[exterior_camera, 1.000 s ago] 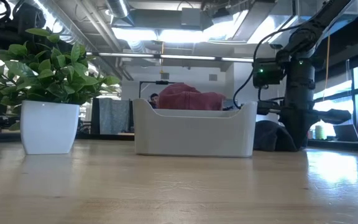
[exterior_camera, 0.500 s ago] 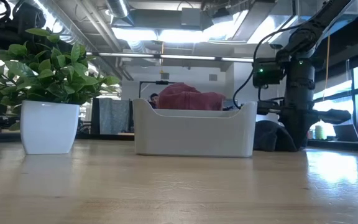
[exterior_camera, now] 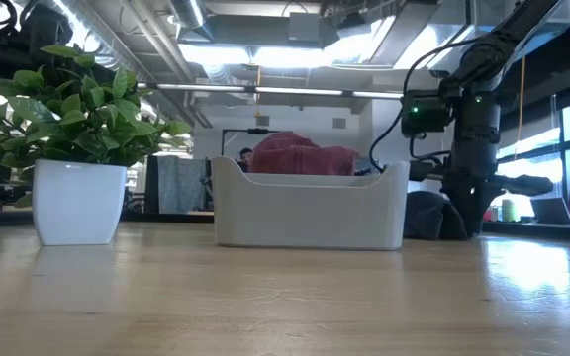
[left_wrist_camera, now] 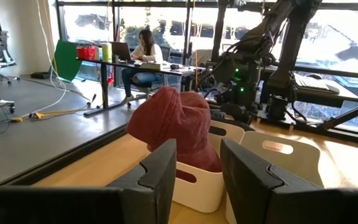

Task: Pick & Place hat
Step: Put the blue cap into the gray bin

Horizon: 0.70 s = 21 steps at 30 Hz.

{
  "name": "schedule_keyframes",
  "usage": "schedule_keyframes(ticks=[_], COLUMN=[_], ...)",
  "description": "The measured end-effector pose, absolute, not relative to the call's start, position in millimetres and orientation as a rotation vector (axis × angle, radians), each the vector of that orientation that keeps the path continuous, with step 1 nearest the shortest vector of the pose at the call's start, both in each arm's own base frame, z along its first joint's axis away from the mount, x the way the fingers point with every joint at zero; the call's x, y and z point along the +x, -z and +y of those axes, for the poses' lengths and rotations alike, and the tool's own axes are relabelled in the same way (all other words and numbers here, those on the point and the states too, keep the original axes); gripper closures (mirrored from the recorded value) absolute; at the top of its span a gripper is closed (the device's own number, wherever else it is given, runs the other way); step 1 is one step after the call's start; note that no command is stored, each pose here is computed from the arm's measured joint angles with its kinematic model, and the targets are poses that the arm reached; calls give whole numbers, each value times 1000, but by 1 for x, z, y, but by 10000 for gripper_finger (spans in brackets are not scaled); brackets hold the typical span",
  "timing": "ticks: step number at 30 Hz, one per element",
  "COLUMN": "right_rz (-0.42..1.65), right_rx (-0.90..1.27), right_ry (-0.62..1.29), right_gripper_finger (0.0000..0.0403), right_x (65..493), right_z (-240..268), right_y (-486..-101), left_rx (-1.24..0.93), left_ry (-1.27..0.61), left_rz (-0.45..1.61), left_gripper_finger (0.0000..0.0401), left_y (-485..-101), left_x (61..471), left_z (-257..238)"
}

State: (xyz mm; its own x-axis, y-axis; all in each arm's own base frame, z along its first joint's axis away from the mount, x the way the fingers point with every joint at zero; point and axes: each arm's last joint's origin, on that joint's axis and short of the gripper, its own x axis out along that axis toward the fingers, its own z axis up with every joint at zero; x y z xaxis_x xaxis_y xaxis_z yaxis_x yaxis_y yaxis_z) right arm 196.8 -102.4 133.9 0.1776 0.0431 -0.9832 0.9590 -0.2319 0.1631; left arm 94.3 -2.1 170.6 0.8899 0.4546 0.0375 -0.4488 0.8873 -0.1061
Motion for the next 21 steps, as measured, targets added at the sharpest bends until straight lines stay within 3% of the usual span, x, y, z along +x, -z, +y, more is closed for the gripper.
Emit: schedule_keyframes(ticks=[5, 21], right_rz=[1046, 1065], right_rx=[1334, 1205], right_ry=[1168, 1118], right_gripper_finger=[387, 400], right_x=[196, 201], right_z=[-104, -98], right_y=[-134, -135], left_rx=[-31, -16], left_ry=[-472, -471], left_rz=[-46, -43], left_gripper_finger=[280, 280], left_y=[-171, -171], left_x=[94, 94], left_z=[-2, -2])
